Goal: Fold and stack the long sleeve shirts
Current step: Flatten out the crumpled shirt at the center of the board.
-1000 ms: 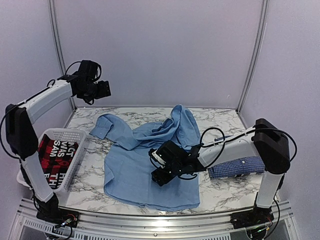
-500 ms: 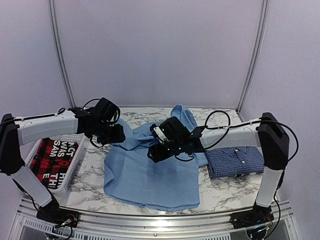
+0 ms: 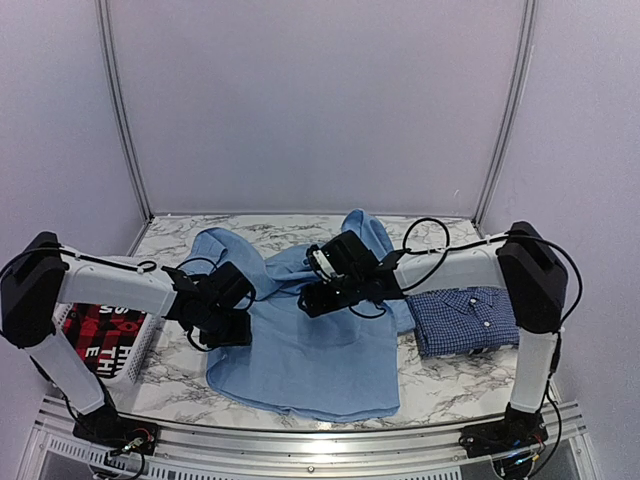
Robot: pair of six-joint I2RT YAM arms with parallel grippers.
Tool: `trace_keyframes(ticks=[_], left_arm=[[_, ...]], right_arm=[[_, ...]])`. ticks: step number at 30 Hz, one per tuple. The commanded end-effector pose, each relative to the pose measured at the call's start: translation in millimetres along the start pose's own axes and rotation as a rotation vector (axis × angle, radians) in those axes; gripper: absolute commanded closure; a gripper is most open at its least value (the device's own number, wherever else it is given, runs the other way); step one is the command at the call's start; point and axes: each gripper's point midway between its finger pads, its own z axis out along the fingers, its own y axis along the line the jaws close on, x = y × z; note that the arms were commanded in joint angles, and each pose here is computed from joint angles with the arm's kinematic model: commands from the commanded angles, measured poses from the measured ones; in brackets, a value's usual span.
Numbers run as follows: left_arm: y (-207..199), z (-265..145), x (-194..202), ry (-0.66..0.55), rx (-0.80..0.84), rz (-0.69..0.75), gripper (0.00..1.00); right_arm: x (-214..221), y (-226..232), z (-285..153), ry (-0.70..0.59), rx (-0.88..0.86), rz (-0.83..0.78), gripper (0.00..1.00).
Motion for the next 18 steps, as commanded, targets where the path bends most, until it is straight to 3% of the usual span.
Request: trace_keyframes(ticks=[1,9,18], left_arm=[[27,-11,11,-0.035,-0.03,-0.051,0.49],[75,-30,40,-0.037,-0.087,-0.101,0.52],[47,-54,13,-0.094,-0.014,-0.054,0.54]], right_arm=[[-26,6,1,-0.043,-0.031,0.004,0.24],[-44,-3,12,-0.056,-0.018,-0.001,0.24],[-73,-19,29,-0.07,0.024,-0.007,0.27]])
